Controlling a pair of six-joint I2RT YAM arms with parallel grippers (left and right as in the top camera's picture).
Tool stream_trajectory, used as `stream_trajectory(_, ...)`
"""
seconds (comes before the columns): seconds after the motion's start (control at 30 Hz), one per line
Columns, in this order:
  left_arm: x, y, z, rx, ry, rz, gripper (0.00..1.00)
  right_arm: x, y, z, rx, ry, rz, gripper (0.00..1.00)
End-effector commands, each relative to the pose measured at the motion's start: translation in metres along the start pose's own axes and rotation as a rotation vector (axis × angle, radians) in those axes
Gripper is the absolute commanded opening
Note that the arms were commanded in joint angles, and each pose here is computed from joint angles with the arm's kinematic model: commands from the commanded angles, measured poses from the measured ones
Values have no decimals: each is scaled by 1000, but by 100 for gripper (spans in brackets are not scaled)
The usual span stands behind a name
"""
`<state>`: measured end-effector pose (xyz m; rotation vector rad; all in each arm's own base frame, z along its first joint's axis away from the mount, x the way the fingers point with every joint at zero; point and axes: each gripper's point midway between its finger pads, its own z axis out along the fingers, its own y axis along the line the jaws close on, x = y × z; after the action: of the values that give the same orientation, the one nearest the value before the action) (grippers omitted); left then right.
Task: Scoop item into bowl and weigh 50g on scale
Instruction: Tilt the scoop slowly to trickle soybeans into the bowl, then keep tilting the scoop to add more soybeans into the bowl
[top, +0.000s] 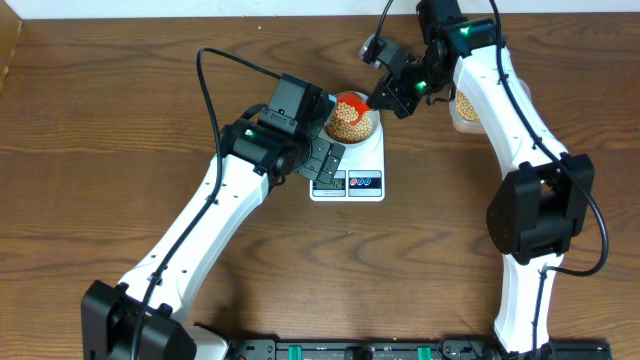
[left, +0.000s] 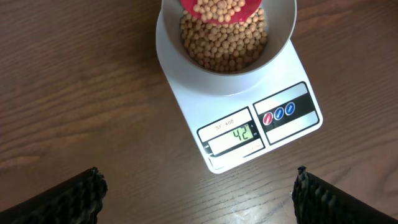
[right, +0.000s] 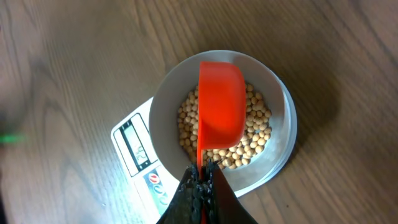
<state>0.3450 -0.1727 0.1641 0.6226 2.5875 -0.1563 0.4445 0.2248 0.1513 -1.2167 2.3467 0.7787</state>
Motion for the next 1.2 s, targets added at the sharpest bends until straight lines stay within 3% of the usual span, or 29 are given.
stream_trajectory(0.0, -3, 3, -8, -14, -20, 5, 98, -20, 9, -22, 24, -54, 36, 1)
stream_trajectory(0.63, -3, 3, -8, -14, -20, 5, 98, -22, 8, -22, 28, -65, 108, 1)
stream_trajectory(1.17, -3, 3, -8, -14, -20, 5, 98, -22, 7, -22, 38, -59, -11, 1)
